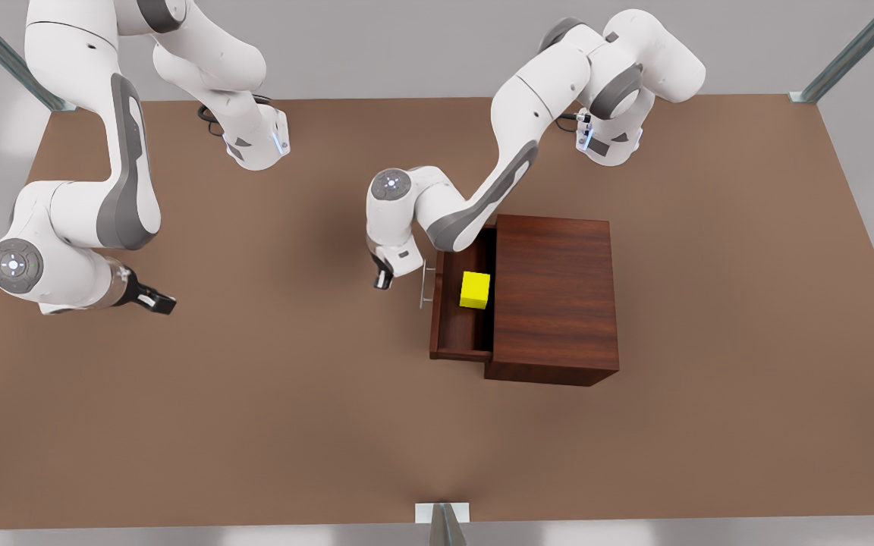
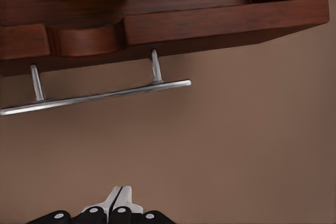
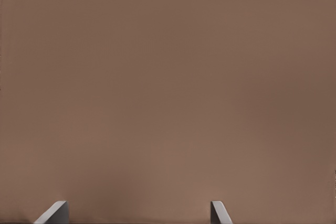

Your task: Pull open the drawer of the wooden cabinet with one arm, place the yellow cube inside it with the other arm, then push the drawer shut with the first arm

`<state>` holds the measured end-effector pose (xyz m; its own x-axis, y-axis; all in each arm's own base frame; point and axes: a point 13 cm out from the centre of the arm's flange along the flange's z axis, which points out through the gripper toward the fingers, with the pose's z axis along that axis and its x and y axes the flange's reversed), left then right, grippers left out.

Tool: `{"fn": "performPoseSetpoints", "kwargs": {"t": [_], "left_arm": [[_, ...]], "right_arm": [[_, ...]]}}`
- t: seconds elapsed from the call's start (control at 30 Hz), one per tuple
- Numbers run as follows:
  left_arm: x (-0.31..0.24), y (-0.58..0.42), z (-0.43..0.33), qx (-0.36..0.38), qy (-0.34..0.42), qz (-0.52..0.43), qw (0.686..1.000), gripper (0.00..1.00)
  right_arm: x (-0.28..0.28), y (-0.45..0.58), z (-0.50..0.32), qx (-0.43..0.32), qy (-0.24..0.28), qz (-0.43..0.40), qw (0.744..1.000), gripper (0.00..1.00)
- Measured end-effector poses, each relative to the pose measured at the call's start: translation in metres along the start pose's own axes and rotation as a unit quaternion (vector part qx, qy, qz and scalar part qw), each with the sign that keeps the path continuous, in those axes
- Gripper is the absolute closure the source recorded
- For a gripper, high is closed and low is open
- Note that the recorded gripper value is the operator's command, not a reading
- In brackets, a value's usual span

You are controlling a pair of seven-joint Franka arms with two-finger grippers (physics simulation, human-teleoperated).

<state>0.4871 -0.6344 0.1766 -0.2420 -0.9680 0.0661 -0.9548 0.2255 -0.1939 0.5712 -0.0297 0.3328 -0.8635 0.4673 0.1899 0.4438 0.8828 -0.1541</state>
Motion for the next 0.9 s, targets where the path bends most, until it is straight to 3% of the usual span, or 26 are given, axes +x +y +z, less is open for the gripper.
{"fn": "performPoseSetpoints", "kwargs": {"t": [0.6,0.9], "left_arm": [[-0.096,0.004,-0.003,-0.075,-0.111,-0.087,0.987,1.0],[-0.176,-0.018,-0.011,-0.115,-0.136,-0.121,0.977,1.0]], "right_arm": [[0.001,0.001,0.001,0.001,0.001,-0.124,0.992,0.0],[0.0,0.001,0.001,0.001,0.001,-0.151,0.988,0.0]]}}
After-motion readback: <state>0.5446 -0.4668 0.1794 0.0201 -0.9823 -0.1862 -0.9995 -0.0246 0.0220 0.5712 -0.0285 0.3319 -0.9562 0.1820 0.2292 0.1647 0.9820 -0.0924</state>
